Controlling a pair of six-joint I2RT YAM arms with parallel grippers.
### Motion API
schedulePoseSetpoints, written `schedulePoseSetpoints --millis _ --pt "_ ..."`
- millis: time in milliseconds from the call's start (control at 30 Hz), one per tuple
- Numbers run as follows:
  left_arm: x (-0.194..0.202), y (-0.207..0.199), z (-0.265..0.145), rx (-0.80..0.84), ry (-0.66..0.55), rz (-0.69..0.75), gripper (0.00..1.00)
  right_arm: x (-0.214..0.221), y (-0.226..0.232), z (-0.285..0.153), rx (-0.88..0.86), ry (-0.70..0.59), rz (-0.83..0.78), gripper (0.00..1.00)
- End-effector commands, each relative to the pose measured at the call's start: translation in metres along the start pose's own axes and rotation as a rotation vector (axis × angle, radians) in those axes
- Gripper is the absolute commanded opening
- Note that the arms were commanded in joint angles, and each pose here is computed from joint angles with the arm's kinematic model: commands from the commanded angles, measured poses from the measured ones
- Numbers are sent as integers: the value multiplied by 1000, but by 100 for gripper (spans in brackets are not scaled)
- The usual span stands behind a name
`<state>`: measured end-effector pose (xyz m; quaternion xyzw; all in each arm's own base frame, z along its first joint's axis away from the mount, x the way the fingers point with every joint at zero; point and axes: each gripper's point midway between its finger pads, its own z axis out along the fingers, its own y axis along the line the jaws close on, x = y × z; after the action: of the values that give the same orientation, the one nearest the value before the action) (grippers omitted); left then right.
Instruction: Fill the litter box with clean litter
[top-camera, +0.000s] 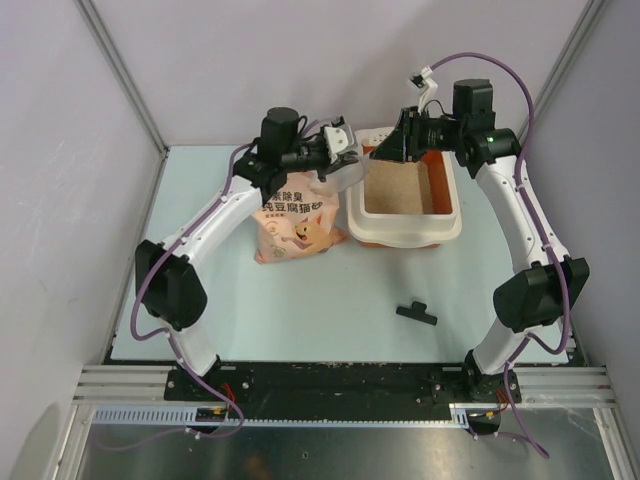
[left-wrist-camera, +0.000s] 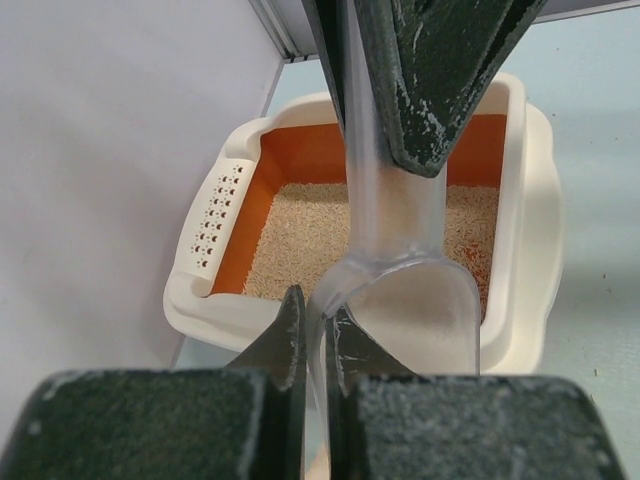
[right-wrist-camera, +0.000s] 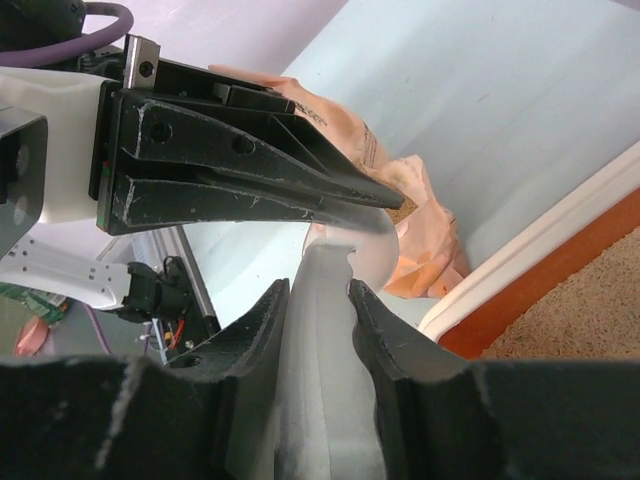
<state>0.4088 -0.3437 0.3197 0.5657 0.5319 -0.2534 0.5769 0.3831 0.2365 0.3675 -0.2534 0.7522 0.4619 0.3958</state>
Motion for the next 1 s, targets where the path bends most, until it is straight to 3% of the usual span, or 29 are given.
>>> schedulePoseSetpoints --millis 0,100,200,300,533,967 --pt "-28 9 1 -22 -50 4 18 -9 7 -3 32 -23 -108 0" --pt "-43 20 -15 -71 -62 -28 71 -20 -4 -9 106 -42 -121 0" --pt "-57 39 -52 -140 -68 -94 89 -36 -14 -14 168 -62 -141 0" --pt "-53 48 -97 -168 -28 -149 93 -47 -12 -12 177 -59 -219 0" --pt "17 34 -168 -228 185 -226 95 -48 -8 15 95 -25 -266 0" --pt "82 21 -153 -137 309 -287 89 -15 -12 42 4 117 -291 0"
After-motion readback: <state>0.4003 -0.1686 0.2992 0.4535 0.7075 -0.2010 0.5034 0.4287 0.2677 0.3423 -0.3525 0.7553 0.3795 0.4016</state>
